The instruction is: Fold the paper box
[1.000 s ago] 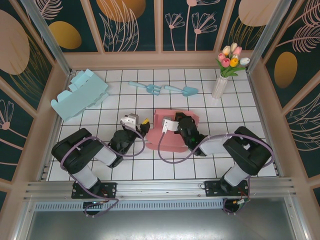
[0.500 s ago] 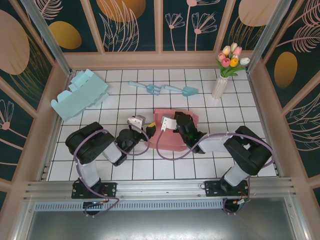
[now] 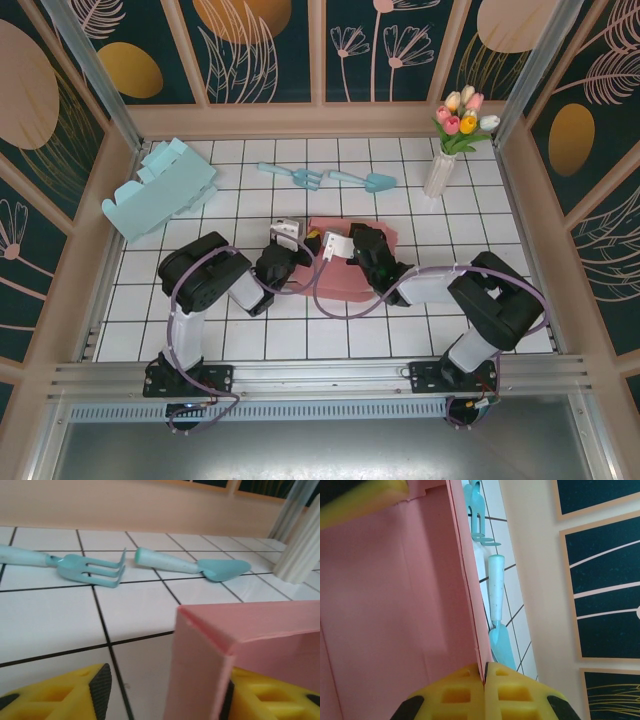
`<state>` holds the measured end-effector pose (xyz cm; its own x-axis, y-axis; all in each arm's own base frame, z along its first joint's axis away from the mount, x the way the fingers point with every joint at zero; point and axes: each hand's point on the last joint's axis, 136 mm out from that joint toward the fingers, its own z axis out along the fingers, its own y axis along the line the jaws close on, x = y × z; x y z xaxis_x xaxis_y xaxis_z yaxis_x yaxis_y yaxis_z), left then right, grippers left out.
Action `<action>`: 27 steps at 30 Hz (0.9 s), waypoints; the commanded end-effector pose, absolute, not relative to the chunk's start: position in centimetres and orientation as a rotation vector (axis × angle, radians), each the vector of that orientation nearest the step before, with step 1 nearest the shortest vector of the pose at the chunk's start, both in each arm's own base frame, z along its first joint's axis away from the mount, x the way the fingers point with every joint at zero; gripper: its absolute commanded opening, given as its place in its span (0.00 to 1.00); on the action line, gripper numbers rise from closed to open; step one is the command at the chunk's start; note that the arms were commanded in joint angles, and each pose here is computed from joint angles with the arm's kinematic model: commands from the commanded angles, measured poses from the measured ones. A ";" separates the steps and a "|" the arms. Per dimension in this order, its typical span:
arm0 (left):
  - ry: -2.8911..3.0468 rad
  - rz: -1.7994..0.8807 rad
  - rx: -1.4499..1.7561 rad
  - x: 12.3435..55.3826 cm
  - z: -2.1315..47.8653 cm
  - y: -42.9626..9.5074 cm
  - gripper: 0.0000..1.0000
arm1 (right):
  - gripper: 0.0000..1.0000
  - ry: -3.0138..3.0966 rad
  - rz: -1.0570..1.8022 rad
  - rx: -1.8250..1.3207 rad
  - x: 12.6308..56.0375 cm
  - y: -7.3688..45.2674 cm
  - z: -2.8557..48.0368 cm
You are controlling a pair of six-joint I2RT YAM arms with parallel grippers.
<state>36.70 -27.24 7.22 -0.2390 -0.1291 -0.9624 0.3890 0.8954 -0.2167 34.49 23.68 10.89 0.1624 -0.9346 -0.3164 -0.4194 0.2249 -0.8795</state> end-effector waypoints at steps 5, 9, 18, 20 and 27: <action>1.766 -0.414 0.150 38.0 6.0 -27.1 0.49 | 0.00 1.464 -0.548 -1.367 34.3 24.1 10.8; 1.785 -0.423 0.188 38.0 5.3 -28.4 0.48 | 0.00 1.468 -0.546 -1.369 34.3 24.0 10.7; 1.832 -0.194 0.126 38.3 4.2 -25.3 0.23 | 0.00 1.480 -0.572 -1.358 34.6 23.5 10.7; 1.835 -0.098 0.090 38.5 4.2 -23.9 0.22 | 0.00 1.483 -0.589 -1.355 34.7 23.3 10.7; 1.818 0.170 0.024 38.7 4.7 -20.2 0.18 | 0.00 1.496 -0.602 -1.313 35.0 22.6 11.3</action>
